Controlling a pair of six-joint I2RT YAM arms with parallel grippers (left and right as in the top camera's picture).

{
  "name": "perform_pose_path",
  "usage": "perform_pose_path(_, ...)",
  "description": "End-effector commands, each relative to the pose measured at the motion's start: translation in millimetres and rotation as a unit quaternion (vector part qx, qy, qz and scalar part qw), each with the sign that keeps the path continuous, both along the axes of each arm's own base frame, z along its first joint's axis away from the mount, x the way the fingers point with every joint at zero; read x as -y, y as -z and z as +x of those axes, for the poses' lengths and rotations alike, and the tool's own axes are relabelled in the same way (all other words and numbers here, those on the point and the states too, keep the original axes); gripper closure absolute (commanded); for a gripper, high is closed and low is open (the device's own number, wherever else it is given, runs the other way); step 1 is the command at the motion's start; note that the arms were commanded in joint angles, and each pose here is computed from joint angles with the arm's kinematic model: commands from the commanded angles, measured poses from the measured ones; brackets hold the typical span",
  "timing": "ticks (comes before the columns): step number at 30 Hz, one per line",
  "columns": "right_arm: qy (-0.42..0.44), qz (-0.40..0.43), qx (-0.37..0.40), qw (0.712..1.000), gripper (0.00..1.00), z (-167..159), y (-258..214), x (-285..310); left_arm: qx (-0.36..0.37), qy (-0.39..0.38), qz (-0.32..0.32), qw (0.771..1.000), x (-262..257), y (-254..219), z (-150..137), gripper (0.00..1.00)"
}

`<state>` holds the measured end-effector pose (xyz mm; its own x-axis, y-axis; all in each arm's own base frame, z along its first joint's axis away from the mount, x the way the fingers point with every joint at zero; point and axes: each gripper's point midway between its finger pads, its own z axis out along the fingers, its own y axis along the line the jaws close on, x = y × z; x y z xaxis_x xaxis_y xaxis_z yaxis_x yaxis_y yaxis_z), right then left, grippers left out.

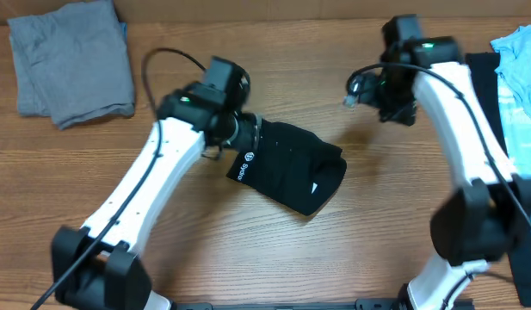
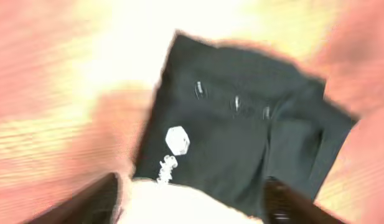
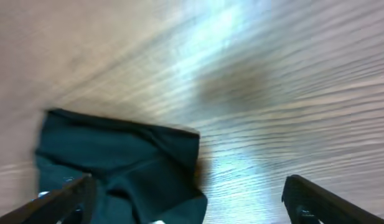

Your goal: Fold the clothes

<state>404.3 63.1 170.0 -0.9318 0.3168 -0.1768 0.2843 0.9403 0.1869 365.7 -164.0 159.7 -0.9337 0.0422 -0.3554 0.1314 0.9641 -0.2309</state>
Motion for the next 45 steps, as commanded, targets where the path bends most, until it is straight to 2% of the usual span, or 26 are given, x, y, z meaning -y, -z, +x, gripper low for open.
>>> perform_pose_path(1,0.008,-0.018,0.024,1.000,0.00,-7,-26,10,0.012,-0.019,0.015,1.000,-24,5,19,0.00)
perform_pose_path(4,0.006,-0.020,0.007,1.000,0.00,-18,-25,11,0.006,-0.001,-0.003,1.000,-37,18,32,0.00)
perform_pose_path(6,0.006,-0.021,0.001,1.000,0.00,-20,-22,12,-0.005,0.035,-0.037,0.999,-34,29,36,0.00)
perform_pose_path(13,0.006,-0.020,0.010,1.000,0.00,-15,-21,11,-0.060,0.164,-0.182,0.968,2,76,29,0.00)
perform_pose_path(20,0.006,-0.020,0.011,1.000,0.00,-15,-22,11,-0.100,0.196,-0.262,0.939,26,102,17,0.00)
perform_pose_path(31,0.007,-0.018,0.027,0.999,0.00,-7,-24,10,-0.190,0.219,-0.261,0.921,58,144,-21,0.00)
perform_pose_path(34,0.006,-0.018,0.026,0.999,0.00,-7,-20,10,-0.181,0.241,-0.255,0.919,73,151,-23,0.00)
perform_pose_path(38,0.006,-0.020,0.011,1.000,0.00,-12,-11,11,-0.143,0.261,-0.253,0.921,86,151,-12,0.01)
perform_pose_path(40,0.006,-0.021,0.006,1.000,0.00,-14,-7,11,-0.124,0.260,-0.255,0.923,90,150,-4,0.31)
perform_pose_path(41,0.006,-0.021,0.004,1.000,0.00,-15,-4,11,-0.113,0.261,-0.256,0.924,92,150,1,0.52)
perform_pose_path(42,0.006,-0.021,0.001,1.000,0.00,-16,-2,11,-0.106,0.259,-0.257,0.925,93,149,5,0.66)
perform_pose_path(43,0.006,-0.022,-0.002,1.000,0.00,-16,1,11,-0.101,0.252,-0.259,0.927,94,148,9,0.76)
perform_pose_path(45,0.006,-0.022,-0.008,1.000,0.00,-19,6,11,-0.094,0.248,-0.261,0.928,96,147,14,0.88)
